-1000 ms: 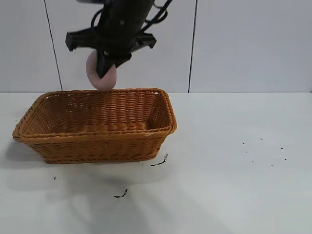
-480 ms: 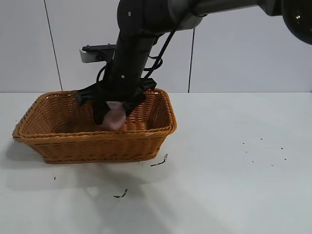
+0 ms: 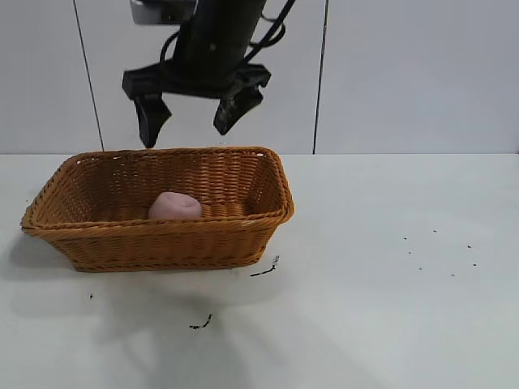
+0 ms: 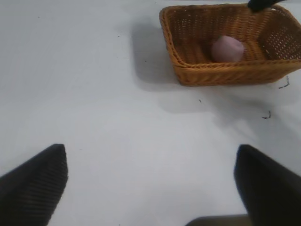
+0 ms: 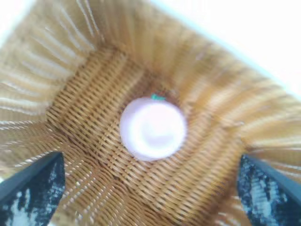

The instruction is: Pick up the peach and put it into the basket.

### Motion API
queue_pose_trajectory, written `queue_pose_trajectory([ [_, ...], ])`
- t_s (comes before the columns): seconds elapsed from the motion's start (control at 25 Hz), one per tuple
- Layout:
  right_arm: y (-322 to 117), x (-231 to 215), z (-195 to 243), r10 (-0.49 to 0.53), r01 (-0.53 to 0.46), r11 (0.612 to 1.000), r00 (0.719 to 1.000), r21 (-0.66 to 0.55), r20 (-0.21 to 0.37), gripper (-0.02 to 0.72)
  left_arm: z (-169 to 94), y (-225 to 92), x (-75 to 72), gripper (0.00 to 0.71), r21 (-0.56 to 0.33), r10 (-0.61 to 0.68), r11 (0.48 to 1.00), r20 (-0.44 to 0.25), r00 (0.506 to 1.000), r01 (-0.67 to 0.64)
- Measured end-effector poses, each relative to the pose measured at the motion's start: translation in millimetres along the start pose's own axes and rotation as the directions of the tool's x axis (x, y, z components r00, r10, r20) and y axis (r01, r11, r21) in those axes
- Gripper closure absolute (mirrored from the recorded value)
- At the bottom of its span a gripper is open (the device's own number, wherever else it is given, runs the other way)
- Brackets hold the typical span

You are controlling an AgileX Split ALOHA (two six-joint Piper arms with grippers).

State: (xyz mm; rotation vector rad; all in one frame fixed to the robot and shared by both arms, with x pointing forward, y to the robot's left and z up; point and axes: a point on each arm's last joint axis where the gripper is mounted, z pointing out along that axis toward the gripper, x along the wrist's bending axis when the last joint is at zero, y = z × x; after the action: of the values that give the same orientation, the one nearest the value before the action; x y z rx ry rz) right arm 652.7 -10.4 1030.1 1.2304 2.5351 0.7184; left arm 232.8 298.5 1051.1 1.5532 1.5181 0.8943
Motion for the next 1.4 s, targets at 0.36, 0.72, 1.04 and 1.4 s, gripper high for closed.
queue_pose_trajectory([
  [0.36, -15.2, -97.8, -22.5, 0.159, -0.164, 0.986, 0.981, 0.032, 0.114, 0.008, 0.0, 0.0, 0.0, 0.017, 0.000, 0.000, 1.000, 0.000, 1.000, 0.000],
  [0.72, -76.2, -242.3, -57.6, 0.416, -0.442, 0.896, 0.867, 0.039, 0.275, 0.008, 0.0, 0.0, 0.0, 0.017, 0.000, 0.000, 1.000, 0.000, 1.000, 0.000],
  [1.04, -102.8, -270.3, -74.4, 0.483, -0.530, 0.842, 0.822, 0.099, 0.301, 0.008, 0.0, 0.0, 0.0, 0.017, 0.000, 0.000, 1.000, 0.000, 1.000, 0.000],
  [1.4, -95.1, -243.0, -140.0, 0.505, -0.529, 0.849, 0.813, 0.006, 0.289, 0.008, 0.0, 0.0, 0.0, 0.017, 0.000, 0.000, 1.000, 0.000, 1.000, 0.000],
])
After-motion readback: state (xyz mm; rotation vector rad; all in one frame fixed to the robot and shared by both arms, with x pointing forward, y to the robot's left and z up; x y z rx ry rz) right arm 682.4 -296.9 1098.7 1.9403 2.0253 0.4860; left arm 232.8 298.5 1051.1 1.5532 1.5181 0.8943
